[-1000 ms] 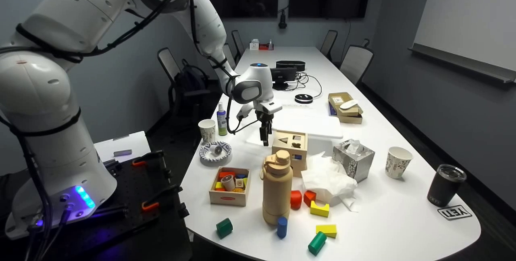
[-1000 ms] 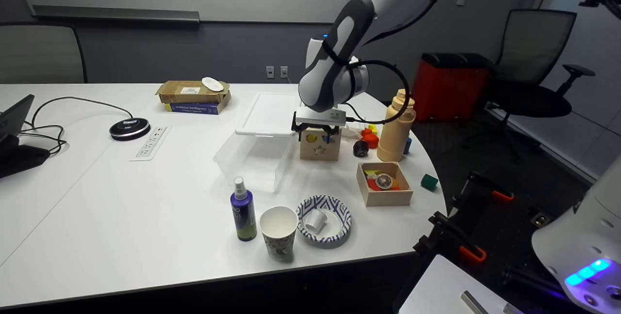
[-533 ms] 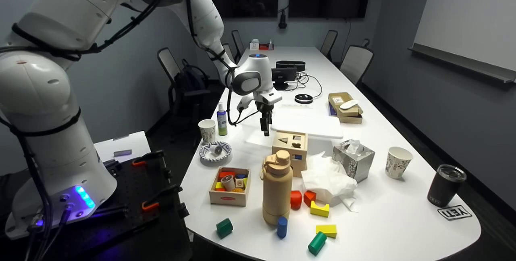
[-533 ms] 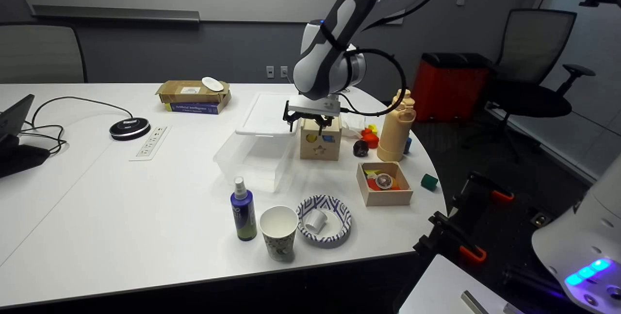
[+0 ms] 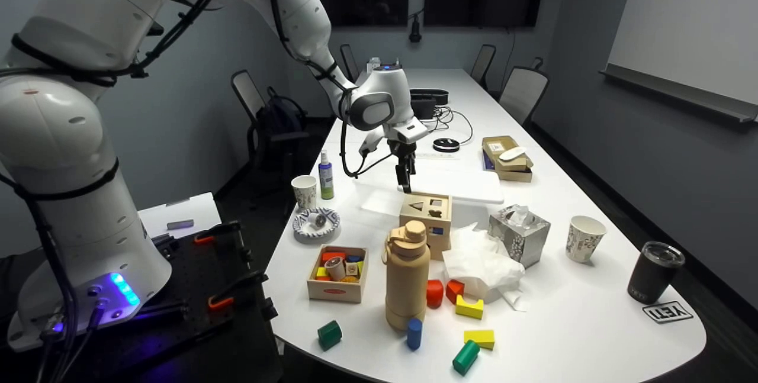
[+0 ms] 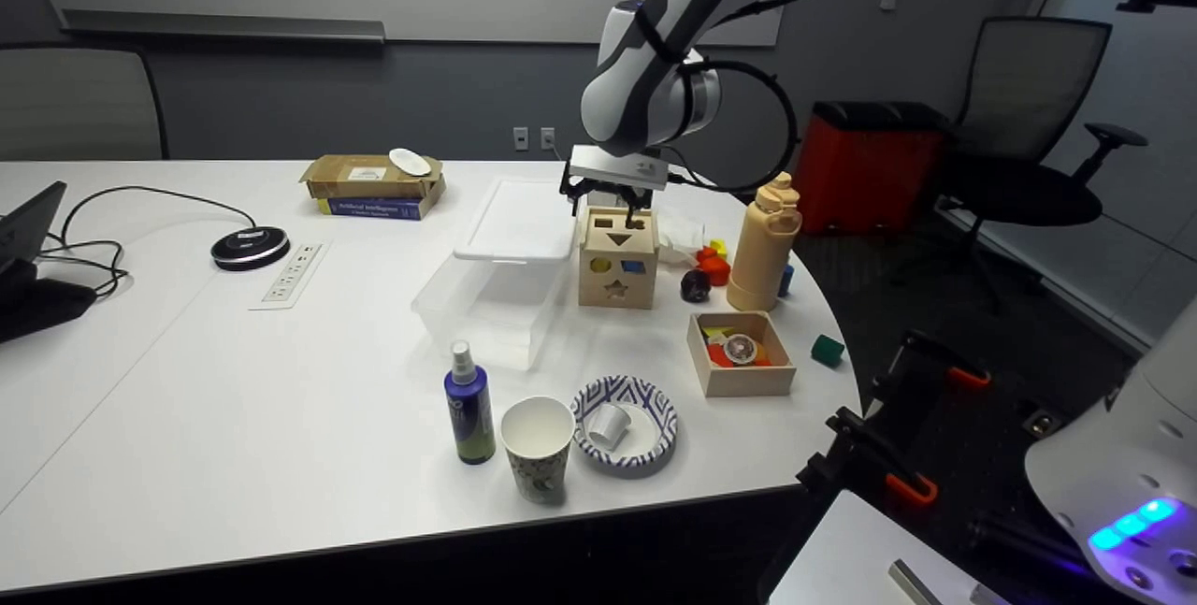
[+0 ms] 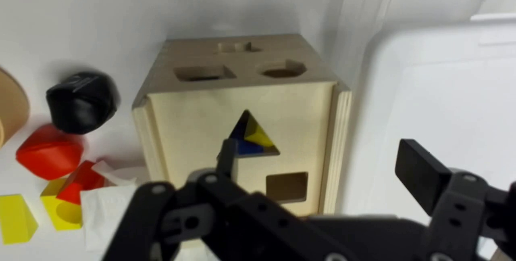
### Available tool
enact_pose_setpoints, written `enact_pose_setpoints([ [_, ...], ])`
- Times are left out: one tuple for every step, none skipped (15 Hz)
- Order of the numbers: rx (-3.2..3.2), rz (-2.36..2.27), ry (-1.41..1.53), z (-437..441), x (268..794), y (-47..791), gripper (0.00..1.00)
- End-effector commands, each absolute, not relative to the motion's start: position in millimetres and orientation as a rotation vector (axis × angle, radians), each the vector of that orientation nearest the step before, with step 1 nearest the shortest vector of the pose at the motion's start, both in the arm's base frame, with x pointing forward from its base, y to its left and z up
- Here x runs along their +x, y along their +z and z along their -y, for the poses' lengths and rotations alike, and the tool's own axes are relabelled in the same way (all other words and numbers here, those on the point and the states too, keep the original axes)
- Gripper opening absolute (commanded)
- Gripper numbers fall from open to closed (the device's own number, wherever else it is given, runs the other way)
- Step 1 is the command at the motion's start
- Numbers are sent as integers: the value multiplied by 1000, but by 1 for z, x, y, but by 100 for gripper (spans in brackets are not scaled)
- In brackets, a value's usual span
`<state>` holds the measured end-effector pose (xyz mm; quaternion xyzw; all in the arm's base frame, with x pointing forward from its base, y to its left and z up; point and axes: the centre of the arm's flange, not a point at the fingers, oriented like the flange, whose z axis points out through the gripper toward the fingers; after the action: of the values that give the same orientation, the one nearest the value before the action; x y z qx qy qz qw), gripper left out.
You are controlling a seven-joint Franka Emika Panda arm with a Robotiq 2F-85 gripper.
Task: Close the box and move it to the left
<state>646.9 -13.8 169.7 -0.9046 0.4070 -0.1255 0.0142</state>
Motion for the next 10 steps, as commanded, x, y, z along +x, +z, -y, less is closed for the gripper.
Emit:
enact_pose_setpoints([
  [-2789,-1367,-392,51,633,196,100],
  [-2781,-1394,-394,63,631,199,100],
  [-2771,-1417,-389,73,630,200,100],
  [-2767,-1441,-383,83,627,201,100],
  [-2769,-1465,-369,92,624,200,100],
  [-2772,-1486,-340,100,624,196,100],
  [-2772,-1506,-310,106,622,192,100],
  [-2774,-1519,-274,111,622,185,100],
  [-2773,-1515,-247,112,621,180,100],
  [-2779,-1517,-225,113,623,175,100],
])
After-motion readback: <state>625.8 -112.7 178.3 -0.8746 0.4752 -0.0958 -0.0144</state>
